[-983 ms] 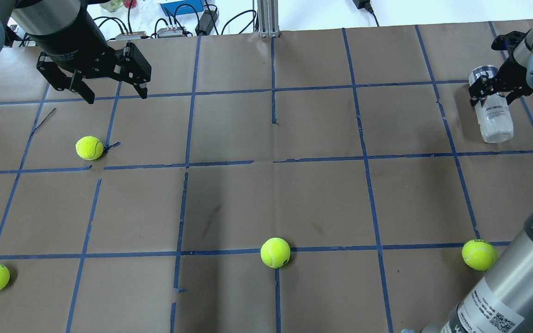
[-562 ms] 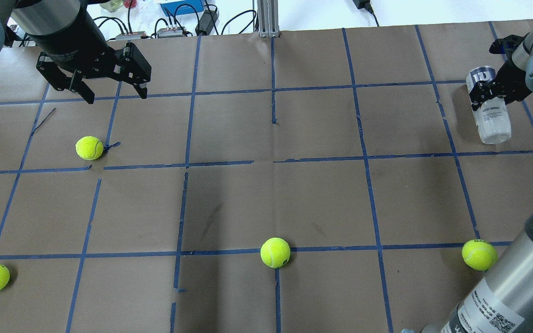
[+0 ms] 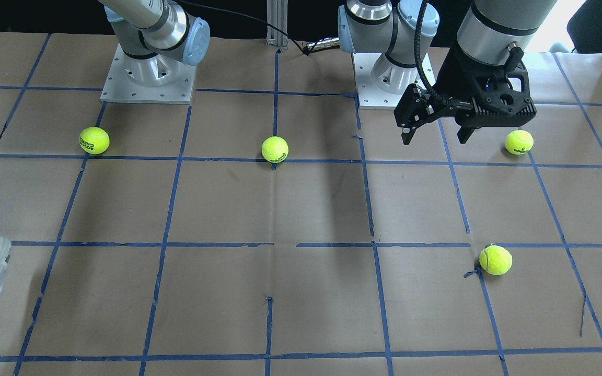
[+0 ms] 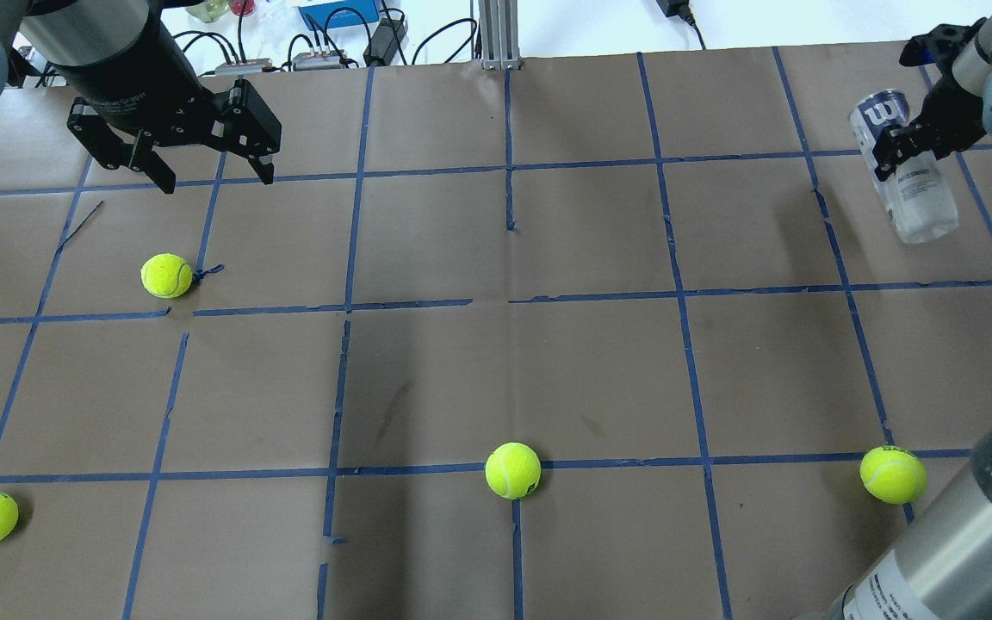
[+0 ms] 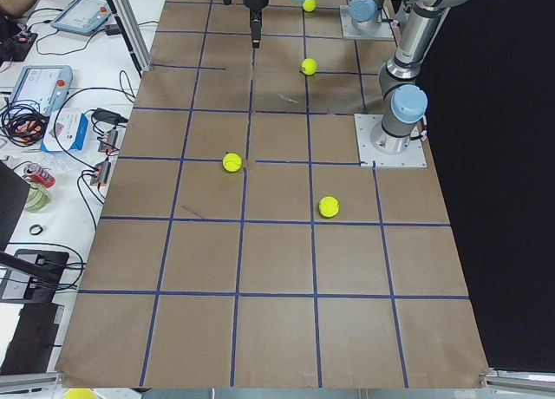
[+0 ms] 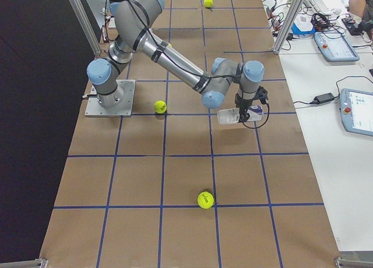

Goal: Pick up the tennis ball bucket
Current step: 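Lift the can with the right gripper and carry it toward the table center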

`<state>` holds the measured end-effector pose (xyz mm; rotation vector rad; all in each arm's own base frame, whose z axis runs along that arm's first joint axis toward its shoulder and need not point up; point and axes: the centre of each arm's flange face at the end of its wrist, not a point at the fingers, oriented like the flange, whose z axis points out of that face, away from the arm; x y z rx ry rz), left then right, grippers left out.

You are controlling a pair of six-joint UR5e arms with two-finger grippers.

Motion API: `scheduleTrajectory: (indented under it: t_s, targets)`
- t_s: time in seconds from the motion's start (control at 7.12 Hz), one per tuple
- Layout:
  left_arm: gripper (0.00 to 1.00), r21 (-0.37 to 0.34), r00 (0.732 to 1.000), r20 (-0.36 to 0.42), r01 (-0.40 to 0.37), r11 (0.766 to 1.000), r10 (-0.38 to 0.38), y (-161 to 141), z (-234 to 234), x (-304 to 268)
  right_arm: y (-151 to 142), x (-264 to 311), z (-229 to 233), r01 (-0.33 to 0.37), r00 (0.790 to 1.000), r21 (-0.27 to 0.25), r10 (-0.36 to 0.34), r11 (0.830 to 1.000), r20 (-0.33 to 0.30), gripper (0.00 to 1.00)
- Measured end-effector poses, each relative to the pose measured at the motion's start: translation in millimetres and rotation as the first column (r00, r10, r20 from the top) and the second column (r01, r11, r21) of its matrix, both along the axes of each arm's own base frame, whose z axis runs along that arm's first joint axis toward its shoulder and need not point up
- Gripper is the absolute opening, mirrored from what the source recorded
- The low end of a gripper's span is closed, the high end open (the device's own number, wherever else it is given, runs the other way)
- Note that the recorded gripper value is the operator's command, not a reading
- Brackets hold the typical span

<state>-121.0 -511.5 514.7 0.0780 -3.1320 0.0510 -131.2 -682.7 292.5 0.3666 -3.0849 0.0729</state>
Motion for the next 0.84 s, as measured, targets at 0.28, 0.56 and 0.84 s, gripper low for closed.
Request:
scheduleTrajectory:
  t_s: [0.28, 0.56, 0.84]
  targets:
    - [1.0, -0.003, 1.0, -0.002, -0.001, 1.0, 0.001, 0, 2, 0, 6, 137, 53, -0.213, 0.976, -0.05, 0.215, 0.976, 0.042, 0.63]
    - [1.0, -0.003, 1.0, 0.0, -0.002, 1.0, 0.002, 0, 2, 1, 21, 279, 64, -0.436, 0.89, -0.118, 0.447, 0.892, 0.085, 0.63]
    - [1.0, -0.004, 1.0, 0.001, 0.0, 1.0, 0.0, -1, 2, 0, 49, 395, 43, -0.645, 0.748, -0.172, 0.661, 0.745, 0.055, 0.65]
